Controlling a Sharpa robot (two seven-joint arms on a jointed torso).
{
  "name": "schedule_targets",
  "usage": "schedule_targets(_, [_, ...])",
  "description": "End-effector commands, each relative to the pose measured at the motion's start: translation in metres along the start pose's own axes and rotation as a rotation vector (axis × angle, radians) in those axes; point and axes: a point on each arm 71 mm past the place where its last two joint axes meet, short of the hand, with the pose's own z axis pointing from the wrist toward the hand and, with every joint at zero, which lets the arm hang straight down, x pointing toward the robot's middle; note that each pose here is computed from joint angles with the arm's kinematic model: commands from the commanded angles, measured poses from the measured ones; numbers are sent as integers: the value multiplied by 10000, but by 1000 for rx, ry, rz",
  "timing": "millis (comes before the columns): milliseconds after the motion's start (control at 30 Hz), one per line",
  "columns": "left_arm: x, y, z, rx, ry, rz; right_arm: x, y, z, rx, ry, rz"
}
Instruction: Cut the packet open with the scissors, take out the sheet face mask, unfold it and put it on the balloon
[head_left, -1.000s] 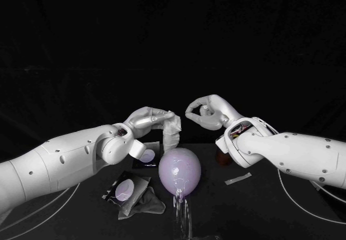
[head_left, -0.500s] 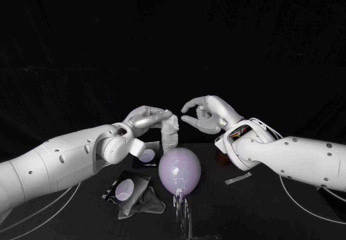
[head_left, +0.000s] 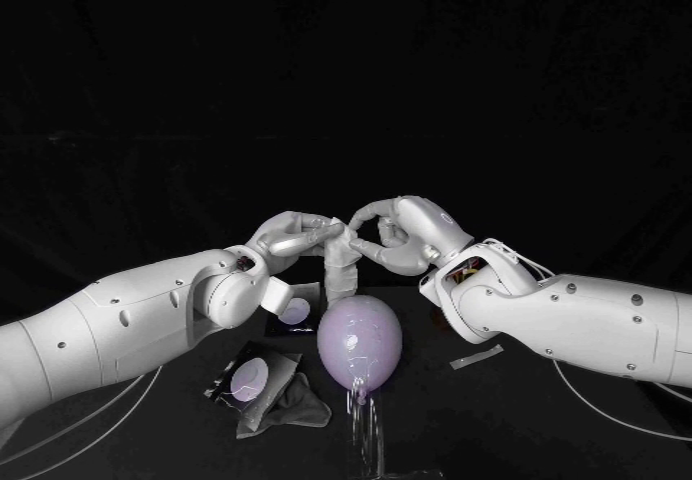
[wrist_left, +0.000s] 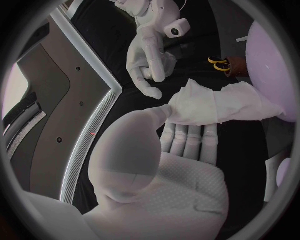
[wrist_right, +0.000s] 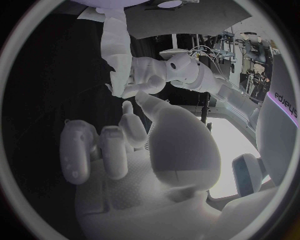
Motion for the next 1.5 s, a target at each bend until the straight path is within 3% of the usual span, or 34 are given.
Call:
schedule_targets(33, [34, -30, 7, 22, 29, -23, 13, -13, 22, -5, -6, -55])
schedule_targets(567, [47, -38, -4, 30, 57, -53, 40, -70, 94, 5, -53, -126])
schedule_targets(1100, [67, -45, 0, 39, 74, -57, 111, -75, 132, 33, -13, -111])
schedule_targets(1500, [71, -46, -2, 41, 80, -45, 113, -50, 136, 20, -26, -98])
